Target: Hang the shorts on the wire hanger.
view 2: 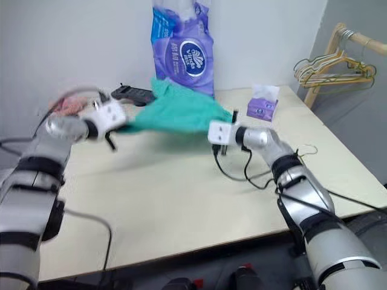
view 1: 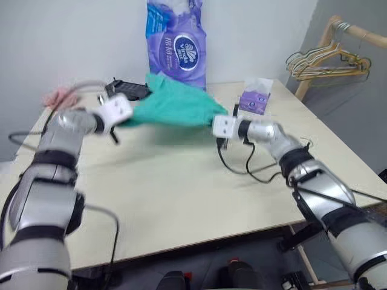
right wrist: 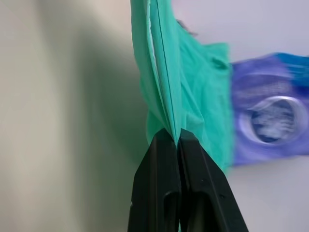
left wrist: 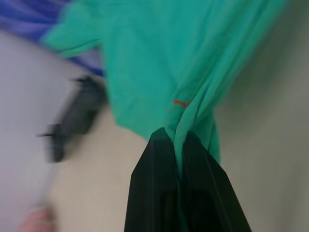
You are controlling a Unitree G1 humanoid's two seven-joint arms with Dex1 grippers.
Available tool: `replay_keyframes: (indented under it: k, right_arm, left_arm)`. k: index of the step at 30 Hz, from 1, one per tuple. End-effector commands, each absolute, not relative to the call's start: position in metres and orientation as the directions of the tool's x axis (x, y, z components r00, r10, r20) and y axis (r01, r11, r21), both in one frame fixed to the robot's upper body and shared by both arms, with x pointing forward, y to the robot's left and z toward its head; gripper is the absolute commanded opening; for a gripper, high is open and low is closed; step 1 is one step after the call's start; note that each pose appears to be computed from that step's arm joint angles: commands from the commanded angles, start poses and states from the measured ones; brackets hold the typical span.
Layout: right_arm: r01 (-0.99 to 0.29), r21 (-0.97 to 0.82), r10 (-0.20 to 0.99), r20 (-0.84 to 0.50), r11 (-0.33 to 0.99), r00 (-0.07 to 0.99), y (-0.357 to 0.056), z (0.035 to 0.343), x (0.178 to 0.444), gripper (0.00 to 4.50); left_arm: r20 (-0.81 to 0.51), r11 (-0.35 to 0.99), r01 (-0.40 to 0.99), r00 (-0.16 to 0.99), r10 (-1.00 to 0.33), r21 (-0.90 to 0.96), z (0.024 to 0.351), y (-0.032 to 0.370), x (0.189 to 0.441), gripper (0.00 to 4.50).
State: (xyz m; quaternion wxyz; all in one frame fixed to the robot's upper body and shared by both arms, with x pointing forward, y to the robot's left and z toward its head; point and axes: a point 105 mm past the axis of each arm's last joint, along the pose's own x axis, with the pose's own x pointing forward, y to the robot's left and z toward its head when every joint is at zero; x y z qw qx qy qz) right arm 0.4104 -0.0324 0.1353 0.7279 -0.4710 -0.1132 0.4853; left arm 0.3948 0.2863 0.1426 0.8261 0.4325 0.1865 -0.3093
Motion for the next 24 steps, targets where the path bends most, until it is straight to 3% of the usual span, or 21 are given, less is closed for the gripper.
replay_keyframes:
  k: [1,7,10,14,24]
  right_arm:
    - [-0.67,-0.735,0.793,-0.346,0.103,0.502,-0.072,0.113,0.397,0.0]
    - [-0.8,-0.6,0.802,-0.469,0.019,0.37,-0.083,0.075,0.332,0.0]
    - [-0.841,-0.541,0.788,-0.514,0.009,0.339,-0.09,0.07,0.307,0.0]
    - [-0.87,-0.491,0.762,-0.546,0.046,0.349,-0.097,0.071,0.293,0.0]
    - [-0.938,-0.324,0.745,-0.595,0.122,0.302,-0.096,0.068,0.264,0.0]
  left_arm:
    - [-0.707,0.487,0.72,0.659,-0.256,0.495,0.135,0.34,0.336,0.03]
    - [-0.877,0.32,0.904,0.379,-0.296,0.283,0.092,0.321,0.258,0.03]
    - [-0.905,0.249,0.941,0.301,-0.301,0.23,0.085,0.307,0.239,0.03]
    - [-0.937,0.131,0.979,0.187,-0.294,0.154,0.073,0.295,0.213,0.03]
    - [-0.937,0.027,0.99,0.143,-0.318,0.142,0.057,0.277,0.208,0.03]
